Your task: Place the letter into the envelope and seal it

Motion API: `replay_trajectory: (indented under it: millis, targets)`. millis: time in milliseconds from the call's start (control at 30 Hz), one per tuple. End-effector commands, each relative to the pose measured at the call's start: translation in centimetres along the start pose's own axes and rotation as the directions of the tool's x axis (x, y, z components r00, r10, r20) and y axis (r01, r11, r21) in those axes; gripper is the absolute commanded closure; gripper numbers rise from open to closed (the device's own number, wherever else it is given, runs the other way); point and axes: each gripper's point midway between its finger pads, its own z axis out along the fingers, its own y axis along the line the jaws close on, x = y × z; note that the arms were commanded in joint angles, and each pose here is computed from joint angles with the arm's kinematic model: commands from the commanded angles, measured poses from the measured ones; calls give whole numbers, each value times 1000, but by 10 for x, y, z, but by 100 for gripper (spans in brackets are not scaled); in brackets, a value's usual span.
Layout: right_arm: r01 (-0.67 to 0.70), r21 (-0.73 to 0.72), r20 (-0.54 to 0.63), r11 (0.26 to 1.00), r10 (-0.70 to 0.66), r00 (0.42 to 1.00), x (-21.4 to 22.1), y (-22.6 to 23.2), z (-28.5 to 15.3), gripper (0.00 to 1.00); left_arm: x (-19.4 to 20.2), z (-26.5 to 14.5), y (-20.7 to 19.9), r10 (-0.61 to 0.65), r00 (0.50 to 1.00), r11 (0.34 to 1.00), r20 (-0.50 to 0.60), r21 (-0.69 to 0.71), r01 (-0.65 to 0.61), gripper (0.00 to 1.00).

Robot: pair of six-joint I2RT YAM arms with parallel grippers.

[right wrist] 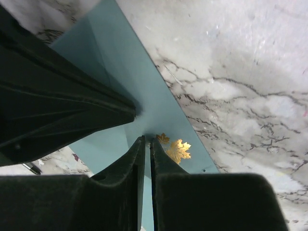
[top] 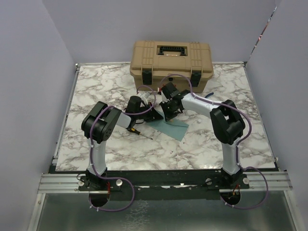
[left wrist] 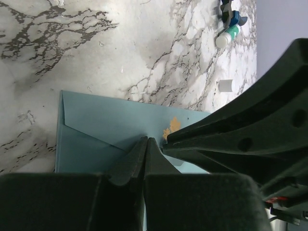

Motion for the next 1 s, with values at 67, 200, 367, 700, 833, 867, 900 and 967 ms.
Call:
replay_trajectory:
  millis: [67, 200, 367, 700, 833, 867, 900, 967]
  targets:
    - [-119, 72, -132, 990, 128, 983, 24, -3, 9, 88, 39, -10, 55, -88, 995, 974, -48, -213, 76, 100]
    - [-105, 84, -156, 991, 117, 981, 23, 0, 10, 88, 35, -10, 53, -87, 996, 974, -34, -213, 78, 100]
    - [-81, 113, -226, 990, 105, 969, 38, 4, 14, 87, 35, -13, 57, -97, 995, 967, -12, -238, 91, 100]
    - [-32, 133, -289, 991, 69, 955, 71, 3, 11, 84, 31, -14, 66, -106, 994, 954, 28, -281, 109, 100]
    - [-14, 130, -299, 991, 53, 953, 84, 4, 7, 84, 28, -14, 66, -105, 994, 952, 41, -284, 112, 100]
    - [-11, 130, -298, 991, 50, 953, 85, 3, 7, 84, 27, -14, 65, -105, 994, 952, 43, -284, 113, 100]
    - [-9, 135, -304, 991, 50, 951, 90, 2, 6, 84, 26, -14, 65, -104, 994, 953, 44, -282, 112, 100]
    - [-6, 141, -312, 990, 50, 949, 96, -1, 7, 85, 27, -13, 65, -107, 993, 953, 42, -282, 114, 100]
